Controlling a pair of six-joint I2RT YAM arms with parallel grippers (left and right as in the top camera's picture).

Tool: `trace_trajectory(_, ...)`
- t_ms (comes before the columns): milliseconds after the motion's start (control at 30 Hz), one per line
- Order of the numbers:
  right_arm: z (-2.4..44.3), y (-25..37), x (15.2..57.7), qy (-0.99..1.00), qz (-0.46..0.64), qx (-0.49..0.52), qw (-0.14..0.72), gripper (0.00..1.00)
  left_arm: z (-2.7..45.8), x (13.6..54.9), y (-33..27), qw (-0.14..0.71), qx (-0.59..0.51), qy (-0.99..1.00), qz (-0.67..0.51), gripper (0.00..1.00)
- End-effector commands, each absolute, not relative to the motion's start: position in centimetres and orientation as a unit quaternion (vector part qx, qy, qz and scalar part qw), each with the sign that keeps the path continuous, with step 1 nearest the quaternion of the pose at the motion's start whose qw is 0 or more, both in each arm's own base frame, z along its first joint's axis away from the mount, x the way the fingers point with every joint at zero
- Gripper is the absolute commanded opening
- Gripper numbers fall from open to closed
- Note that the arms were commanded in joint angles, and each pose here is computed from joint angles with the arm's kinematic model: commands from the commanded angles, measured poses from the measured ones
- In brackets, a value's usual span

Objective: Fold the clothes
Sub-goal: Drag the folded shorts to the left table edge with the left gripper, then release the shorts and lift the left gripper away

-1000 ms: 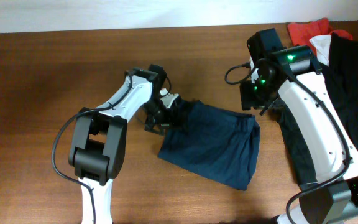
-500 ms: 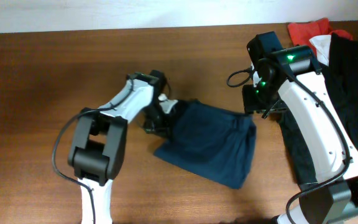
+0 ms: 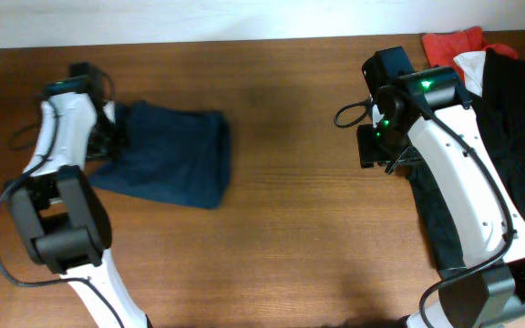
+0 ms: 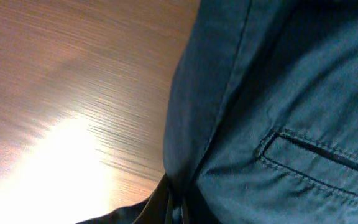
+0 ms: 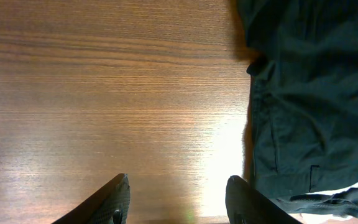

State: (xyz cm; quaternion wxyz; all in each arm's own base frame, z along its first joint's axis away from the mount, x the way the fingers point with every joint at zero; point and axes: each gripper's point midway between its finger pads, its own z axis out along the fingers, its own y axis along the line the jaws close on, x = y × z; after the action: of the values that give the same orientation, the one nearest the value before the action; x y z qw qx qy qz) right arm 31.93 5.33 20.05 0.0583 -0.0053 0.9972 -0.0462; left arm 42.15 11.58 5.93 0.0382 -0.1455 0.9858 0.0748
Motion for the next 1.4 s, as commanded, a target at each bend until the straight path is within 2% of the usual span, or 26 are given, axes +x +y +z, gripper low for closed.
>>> trace_trajectory(0, 20.9, 4.9, 32.0, 0.996, -0.055, 0.004, 0.072, 0.54, 9.3, 43.5, 17.2, 0.108, -0.201, 0.966, 0.126, 0.05)
trace_trajectory(267, 20.8, 4.9, 32.0, 0.996, -0.055, 0.006, 0.071, 0.54, 10.3, 43.2, 23.0, 0.143, -0.254, 0.942, 0.167, 0.05)
trace_trajectory(300, 20.9, 4.9, 32.0, 0.996, -0.055, 0.006, 0.071, 0.54, 10.5, 43.3, 23.3, 0.146, -0.257, 0.941, 0.168, 0.09)
trace_trajectory(333, 20.9, 4.9, 32.0, 0.996, -0.055, 0.006, 0.071, 0.54, 10.8, 43.4, 23.4, 0.149, -0.258, 0.94, 0.168, 0.18)
trace_trajectory(367, 20.9, 4.9, 32.0, 0.996, -0.055, 0.006, 0.071, 0.54, 11.3, 43.7, 23.5, 0.155, -0.258, 0.939, 0.168, 0.47)
trace_trajectory(400, 20.9, 4.9, 32.0, 0.996, -0.055, 0.006, 0.071, 0.54, 11.7, 43.9, 23.3, 0.158, -0.257, 0.939, 0.167, 0.61)
trace_trajectory(433, 20.9, 4.9, 32.0, 0.996, -0.055, 0.006, 0.072, 0.54, 12.4, 44.3, 23.0, 0.164, -0.254, 0.94, 0.161, 0.82)
trace_trajectory(467, 20.9, 4.9, 32.0, 0.996, -0.055, 0.006, 0.072, 0.54, 13.1, 44.9, 22.3, 0.173, -0.249, 0.942, 0.146, 0.95)
trace_trajectory(500, 20.9, 4.9, 32.1, 0.996, -0.055, 0.006, 0.073, 0.54, 13.9, 45.6, 21.2, 0.183, -0.24, 0.945, 0.124, 0.99)
trace_trajectory(567, 20.9, 5.0, 32.1, 0.996, -0.054, 0.006, 0.075, 0.54, 14.8, 47.1, 18.1, 0.199, -0.216, 0.954, 0.068, 0.99)
trace_trajectory(600, 20.9, 5.0, 32.2, 0.996, -0.054, 0.006, 0.075, 0.54, 15.1, 48.3, 14.6, 0.208, -0.187, 0.96, 0.015, 0.99)
trace_trajectory(700, 20.9, 5.0, 32.1, 0.996, -0.054, 0.006, 0.075, 0.55, 14.7, 49.4, 8.8, 0.201, -0.137, 0.969, -0.045, 0.99)
trace_trajectory(1033, 20.9, 5.1, 32.1, 0.996, -0.051, 0.006, 0.074, 0.55, 11.0, 48.1, -7.4, 0.124, 0.009, 0.986, -0.114, 0.99)
trace_trajectory(1167, 20.8, 5.0, 31.8, 0.996, -0.052, 0.006, 0.068, 0.55, 7.6, 47.6, -10.1, 0.08, 0.021, 0.984, -0.159, 0.99)
trace_trajectory(1367, 20.8, 5.0, 31.8, 0.996, -0.052, 0.006, 0.068, 0.55, 3.1, 46.9, -8.6, 0.027, -0.001, 0.988, -0.152, 0.99)
